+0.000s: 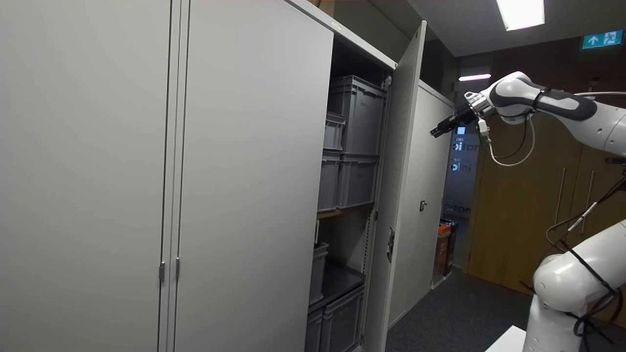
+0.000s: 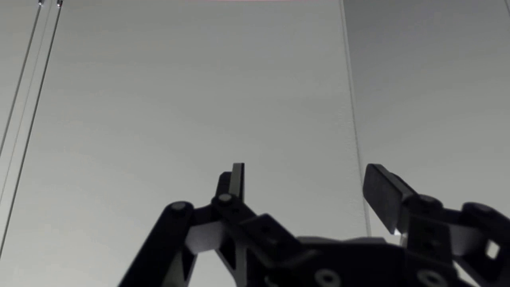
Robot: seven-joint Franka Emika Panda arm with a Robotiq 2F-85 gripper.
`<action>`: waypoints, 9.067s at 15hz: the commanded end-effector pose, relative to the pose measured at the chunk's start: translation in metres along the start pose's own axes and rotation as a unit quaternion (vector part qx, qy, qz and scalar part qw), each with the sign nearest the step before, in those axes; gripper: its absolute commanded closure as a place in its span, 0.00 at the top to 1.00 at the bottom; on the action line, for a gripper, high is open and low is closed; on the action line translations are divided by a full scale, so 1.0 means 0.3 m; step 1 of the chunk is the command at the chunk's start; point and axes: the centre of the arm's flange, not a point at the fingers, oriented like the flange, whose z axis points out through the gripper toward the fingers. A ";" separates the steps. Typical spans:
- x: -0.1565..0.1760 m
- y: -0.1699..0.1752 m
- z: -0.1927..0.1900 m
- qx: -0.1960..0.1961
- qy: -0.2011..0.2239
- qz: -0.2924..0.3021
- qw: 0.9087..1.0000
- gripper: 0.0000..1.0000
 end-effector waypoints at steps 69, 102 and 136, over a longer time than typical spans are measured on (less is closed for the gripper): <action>0.521 0.019 0.586 0.078 0.079 -0.043 0.993 0.00; 0.467 0.009 0.811 0.078 0.036 -0.036 0.996 0.01; 0.491 -0.098 1.085 0.092 0.023 -0.082 0.992 0.00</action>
